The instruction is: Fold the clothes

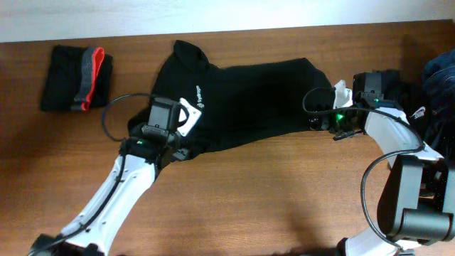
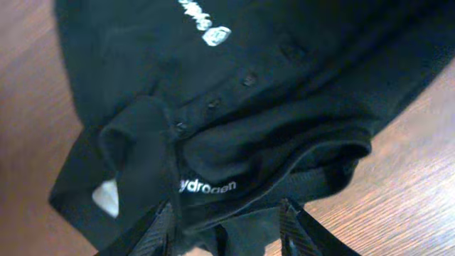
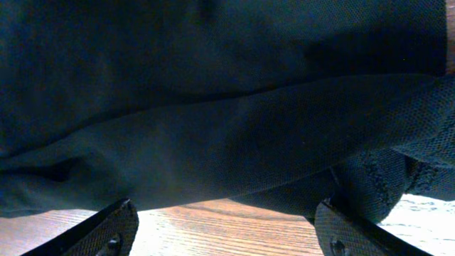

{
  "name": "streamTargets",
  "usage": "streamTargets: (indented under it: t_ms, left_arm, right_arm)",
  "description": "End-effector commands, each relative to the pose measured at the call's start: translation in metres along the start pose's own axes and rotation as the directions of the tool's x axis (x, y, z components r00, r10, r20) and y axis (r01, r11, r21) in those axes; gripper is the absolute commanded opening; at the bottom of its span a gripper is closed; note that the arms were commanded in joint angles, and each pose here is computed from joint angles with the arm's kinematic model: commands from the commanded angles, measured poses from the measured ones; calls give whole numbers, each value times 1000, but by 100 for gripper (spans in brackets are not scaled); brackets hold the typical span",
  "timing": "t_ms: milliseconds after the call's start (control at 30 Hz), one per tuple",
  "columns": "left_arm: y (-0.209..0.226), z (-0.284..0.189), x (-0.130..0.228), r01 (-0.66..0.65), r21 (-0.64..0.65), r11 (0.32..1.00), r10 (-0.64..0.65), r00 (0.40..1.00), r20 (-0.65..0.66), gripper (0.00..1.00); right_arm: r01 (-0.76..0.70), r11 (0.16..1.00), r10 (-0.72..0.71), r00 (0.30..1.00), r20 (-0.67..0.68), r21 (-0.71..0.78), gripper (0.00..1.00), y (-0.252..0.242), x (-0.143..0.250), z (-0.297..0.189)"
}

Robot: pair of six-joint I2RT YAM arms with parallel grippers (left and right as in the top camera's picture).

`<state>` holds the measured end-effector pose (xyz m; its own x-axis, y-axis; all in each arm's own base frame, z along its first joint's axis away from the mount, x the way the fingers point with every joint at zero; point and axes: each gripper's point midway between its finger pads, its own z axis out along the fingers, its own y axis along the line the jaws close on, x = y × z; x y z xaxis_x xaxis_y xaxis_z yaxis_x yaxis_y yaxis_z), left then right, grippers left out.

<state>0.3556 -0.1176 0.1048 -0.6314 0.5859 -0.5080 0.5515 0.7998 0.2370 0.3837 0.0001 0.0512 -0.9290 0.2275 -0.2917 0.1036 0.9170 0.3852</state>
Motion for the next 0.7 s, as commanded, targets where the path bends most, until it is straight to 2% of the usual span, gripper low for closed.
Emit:
streamTargets:
  t_ms: [0,200,400,533,667]
  left_arm:
    - [-17,14,1,-196,46,979,197,980,-16,48]
    - [-32,37,13,-231,93,968,238,969,-70,48]
    - [-31,45,10,-232,81,969,237,969,-64,47]
    - [-32,54,11,-231,83,969,237,969,-65,42]
    - [-35,64,17,-232,95,968,240,967,-86,41]
  right_arm:
    - [28,999,-27,1000,14,-17,85,8,-6,-2]
    - [28,999,-27,1000,14,-17,86,8,-6,-2]
    - [28,999,-28,1000,14,-17,90,8,-6,-2]
    - [28,999,-27,1000,14,-17,90,8,-6,-2]
    - [28,999,-27,1000,14,-17,91,8,-6,-2]
